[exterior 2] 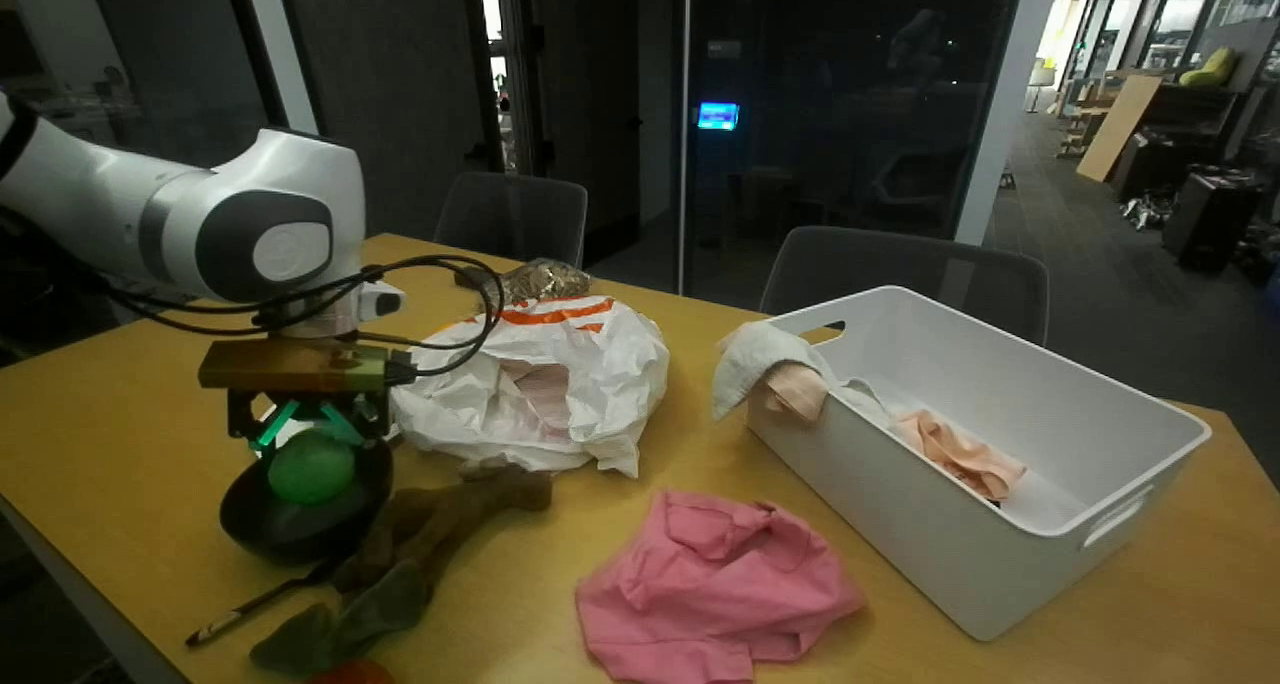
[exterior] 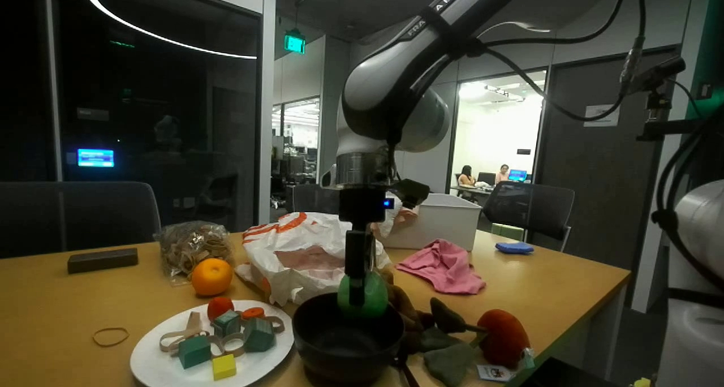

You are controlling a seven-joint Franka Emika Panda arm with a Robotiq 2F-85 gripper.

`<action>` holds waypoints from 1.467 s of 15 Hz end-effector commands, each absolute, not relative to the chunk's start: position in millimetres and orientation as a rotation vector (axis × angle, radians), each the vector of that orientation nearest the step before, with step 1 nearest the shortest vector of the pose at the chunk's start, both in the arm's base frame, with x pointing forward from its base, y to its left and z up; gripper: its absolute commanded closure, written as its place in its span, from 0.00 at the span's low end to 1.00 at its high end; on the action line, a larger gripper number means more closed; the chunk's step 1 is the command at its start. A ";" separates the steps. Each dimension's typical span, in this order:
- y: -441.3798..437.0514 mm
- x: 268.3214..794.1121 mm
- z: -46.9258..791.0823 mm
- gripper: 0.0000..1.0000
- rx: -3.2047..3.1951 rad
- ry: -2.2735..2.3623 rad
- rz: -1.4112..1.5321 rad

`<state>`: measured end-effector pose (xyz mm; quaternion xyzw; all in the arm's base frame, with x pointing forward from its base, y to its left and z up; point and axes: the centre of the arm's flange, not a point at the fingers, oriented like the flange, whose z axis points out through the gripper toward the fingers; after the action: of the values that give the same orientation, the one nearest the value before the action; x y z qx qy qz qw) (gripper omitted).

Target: Pick up the orange toy, green apple toy and small red toy and put them into the black bowl one by one

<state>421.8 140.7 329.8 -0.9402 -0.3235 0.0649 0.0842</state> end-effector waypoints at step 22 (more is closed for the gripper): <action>246.5 532.9 413.6 0.00 -2.898 -1.287 -0.155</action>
<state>493.0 209.4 417.4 -0.9141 -0.4040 -0.0337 0.0017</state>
